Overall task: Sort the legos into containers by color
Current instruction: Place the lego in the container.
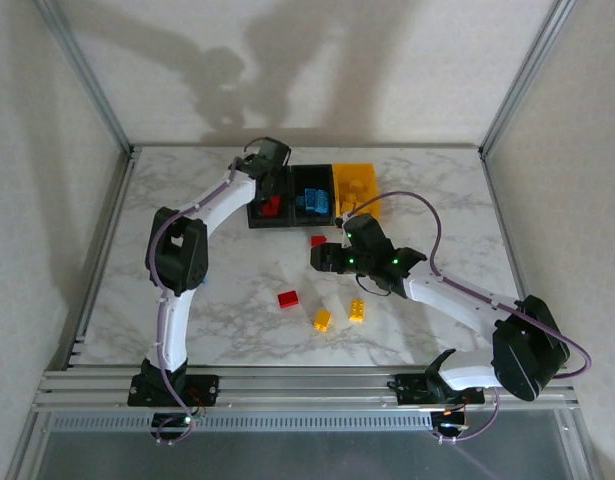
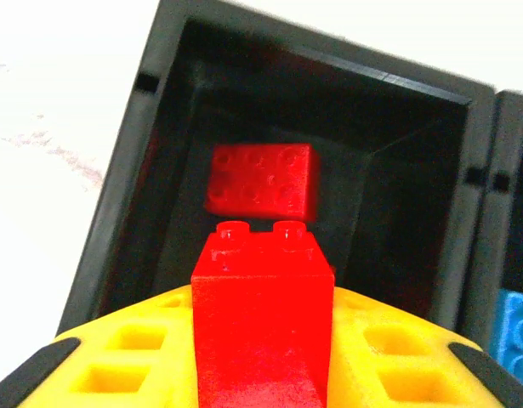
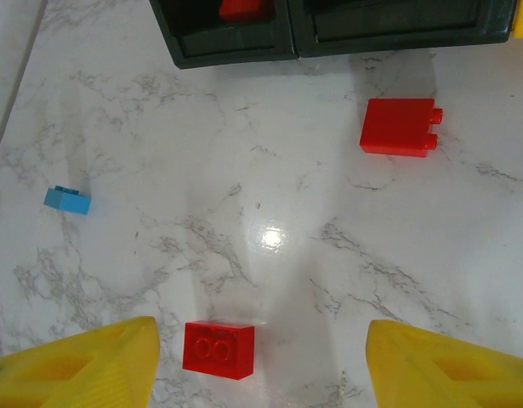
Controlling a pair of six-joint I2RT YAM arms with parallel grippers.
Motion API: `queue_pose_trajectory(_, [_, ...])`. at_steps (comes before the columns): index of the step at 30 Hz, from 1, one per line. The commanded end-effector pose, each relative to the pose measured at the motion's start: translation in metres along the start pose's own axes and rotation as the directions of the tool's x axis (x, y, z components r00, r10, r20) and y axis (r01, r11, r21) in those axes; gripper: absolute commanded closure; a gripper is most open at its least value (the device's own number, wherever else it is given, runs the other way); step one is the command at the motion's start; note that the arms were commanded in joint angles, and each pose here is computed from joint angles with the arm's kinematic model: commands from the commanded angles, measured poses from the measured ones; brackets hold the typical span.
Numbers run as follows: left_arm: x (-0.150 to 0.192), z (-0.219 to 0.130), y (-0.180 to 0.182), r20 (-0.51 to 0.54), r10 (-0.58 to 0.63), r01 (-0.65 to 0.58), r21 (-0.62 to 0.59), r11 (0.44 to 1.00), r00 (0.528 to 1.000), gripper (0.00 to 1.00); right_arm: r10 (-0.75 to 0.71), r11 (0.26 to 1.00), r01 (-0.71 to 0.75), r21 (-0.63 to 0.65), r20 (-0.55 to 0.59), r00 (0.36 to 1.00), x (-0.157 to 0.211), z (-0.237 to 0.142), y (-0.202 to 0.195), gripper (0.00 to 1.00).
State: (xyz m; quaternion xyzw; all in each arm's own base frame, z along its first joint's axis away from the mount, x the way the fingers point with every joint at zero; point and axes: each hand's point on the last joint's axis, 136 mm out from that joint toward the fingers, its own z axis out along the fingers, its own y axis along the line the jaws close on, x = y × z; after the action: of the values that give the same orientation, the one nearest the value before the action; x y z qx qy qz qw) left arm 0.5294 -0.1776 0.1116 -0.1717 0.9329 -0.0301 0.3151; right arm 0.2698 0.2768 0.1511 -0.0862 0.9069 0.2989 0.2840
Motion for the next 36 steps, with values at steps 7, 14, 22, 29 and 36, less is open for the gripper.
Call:
queue_pose_trajectory(7, [0.005,0.003,-0.001,-0.036,0.049,-0.049,0.006,0.999,0.998,0.66,-0.01,1.0,0.01,0.005,0.023,1.0,-0.01,-0.001,0.006,0.35])
queue_pose_trajectory(14, [0.007,0.008,-0.001,-0.047,0.062,-0.062,0.003,0.998,0.997,0.49,-0.007,1.0,0.007,-0.004,0.03,1.0,-0.013,-0.003,0.01,0.34])
queue_pose_trajectory(22, [-0.012,-0.023,-0.003,0.002,0.063,-0.063,0.021,0.998,0.998,0.43,-0.004,1.0,0.004,0.01,0.035,0.999,-0.013,-0.003,0.006,0.35])
queue_pose_trajectory(29, [-0.007,-0.08,-0.003,0.045,0.052,-0.057,0.131,0.99,0.998,0.36,-0.001,0.998,-0.002,0.059,0.042,0.999,-0.017,-0.001,-0.001,0.33])
queue_pose_trajectory(36, [0.062,-0.118,0.016,-0.034,0.127,-0.118,0.19,0.975,0.991,0.3,-0.012,0.998,0.009,0.064,0.055,0.998,-0.025,-0.006,0.002,0.33])
